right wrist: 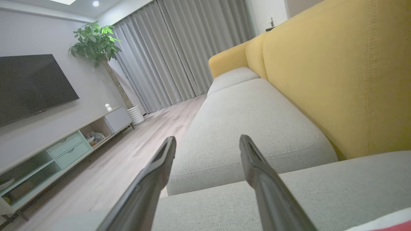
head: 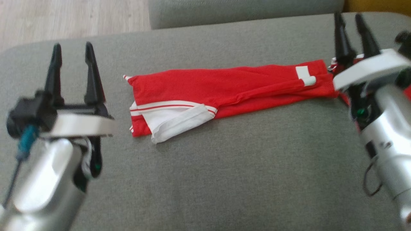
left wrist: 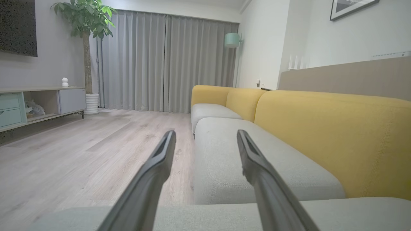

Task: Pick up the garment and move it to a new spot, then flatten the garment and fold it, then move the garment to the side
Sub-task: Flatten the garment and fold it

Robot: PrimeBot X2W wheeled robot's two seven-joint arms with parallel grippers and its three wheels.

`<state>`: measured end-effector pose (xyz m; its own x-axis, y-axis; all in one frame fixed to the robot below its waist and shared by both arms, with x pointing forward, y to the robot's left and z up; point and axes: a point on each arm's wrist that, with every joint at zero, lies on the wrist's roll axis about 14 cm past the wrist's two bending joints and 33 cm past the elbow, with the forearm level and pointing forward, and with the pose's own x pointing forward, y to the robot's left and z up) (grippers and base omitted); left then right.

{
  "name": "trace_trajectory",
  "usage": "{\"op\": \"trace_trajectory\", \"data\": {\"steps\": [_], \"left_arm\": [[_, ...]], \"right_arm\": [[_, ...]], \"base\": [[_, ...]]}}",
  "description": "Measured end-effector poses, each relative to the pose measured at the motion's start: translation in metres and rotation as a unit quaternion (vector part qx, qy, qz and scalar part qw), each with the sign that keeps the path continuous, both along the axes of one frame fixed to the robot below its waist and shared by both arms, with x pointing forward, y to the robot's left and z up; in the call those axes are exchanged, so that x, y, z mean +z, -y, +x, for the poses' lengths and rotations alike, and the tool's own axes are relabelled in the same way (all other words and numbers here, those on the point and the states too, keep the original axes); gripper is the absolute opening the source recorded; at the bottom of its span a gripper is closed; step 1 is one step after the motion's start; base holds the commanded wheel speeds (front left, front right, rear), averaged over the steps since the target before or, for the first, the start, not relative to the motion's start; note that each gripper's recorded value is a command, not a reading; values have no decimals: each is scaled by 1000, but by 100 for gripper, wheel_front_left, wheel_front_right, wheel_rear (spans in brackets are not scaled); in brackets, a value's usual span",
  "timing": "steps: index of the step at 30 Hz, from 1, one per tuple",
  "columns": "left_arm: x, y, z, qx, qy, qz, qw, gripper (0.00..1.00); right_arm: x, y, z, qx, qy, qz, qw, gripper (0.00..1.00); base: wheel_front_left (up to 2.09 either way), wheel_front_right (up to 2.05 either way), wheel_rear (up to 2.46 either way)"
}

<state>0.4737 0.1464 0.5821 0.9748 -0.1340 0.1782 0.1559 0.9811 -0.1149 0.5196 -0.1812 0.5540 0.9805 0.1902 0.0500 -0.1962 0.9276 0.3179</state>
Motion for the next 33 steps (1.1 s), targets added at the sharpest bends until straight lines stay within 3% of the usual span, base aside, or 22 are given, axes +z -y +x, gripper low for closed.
{"op": "trace_trajectory", "data": {"steps": [6, 13, 17, 26, 33], "left_arm": [[-20, -11, -32, 52, -9, -28, 998, 100], [-67, -13, -67, 72, -63, -53, 994, 100], [-79, -9, -76, 69, -74, -66, 993, 100], [-93, -10, -69, 57, -83, -52, 994, 100], [-100, -5, -48, 41, -84, -45, 995, 100]], "right_arm": [[-3, -1, -30, -37, 24, 30, 999, 100], [-72, -17, -92, -54, -39, 11, 998, 100], [-87, -17, -108, -56, -54, -1, 997, 100], [-92, -26, -98, -45, -56, 0, 997, 100], [-92, 4, -49, -90, -61, -17, 994, 100]], "base": [[0, 0, 0], [0, 0, 0], [0, 0, 0], [0, 0, 0], [0, 0, 0]]}}
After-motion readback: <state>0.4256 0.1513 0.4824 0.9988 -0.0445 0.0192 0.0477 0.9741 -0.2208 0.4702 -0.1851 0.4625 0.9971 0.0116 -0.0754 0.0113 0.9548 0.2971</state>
